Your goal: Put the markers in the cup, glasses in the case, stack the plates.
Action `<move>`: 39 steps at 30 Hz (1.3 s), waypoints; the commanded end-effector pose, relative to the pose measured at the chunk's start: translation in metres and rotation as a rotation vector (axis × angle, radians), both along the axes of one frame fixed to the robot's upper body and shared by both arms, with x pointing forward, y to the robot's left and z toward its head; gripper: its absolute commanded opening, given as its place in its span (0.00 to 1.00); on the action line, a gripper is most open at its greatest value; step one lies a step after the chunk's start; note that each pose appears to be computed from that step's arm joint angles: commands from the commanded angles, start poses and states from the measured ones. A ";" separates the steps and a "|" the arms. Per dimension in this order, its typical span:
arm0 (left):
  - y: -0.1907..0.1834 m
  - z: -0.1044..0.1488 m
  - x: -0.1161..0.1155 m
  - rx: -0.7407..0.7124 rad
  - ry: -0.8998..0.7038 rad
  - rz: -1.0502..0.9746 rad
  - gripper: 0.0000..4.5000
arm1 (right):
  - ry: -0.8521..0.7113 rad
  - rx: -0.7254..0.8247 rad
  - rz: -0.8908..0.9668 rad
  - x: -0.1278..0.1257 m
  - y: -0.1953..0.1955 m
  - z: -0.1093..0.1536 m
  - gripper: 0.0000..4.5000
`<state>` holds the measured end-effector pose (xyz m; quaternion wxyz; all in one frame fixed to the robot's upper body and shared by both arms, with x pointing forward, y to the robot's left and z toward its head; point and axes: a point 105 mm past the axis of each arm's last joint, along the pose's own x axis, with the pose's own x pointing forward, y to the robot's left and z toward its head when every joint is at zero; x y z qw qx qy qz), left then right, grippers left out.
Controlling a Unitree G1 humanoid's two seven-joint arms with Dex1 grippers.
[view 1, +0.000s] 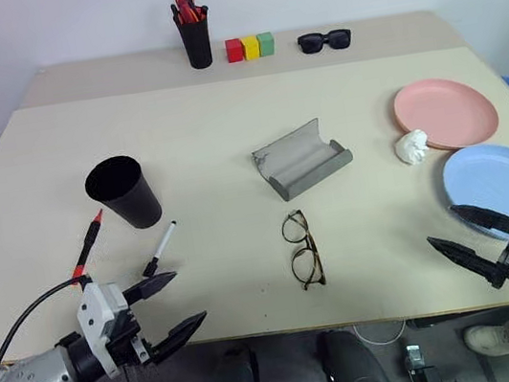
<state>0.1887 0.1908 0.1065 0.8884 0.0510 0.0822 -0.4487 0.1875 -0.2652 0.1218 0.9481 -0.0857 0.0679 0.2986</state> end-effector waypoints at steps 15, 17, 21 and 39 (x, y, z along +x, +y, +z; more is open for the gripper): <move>0.000 0.014 0.020 0.018 -0.114 0.002 1.00 | -0.091 0.012 0.073 0.011 0.028 0.015 0.77; 0.001 0.010 0.019 0.021 -0.110 0.013 1.00 | -0.101 0.006 0.085 0.014 0.031 0.016 0.77; -0.004 0.008 0.021 0.008 -0.115 0.017 1.00 | -0.131 0.002 0.117 0.022 0.039 0.022 0.77; -0.001 0.028 0.050 -0.061 0.071 0.334 1.00 | -0.126 -0.046 0.721 0.024 0.105 0.022 0.77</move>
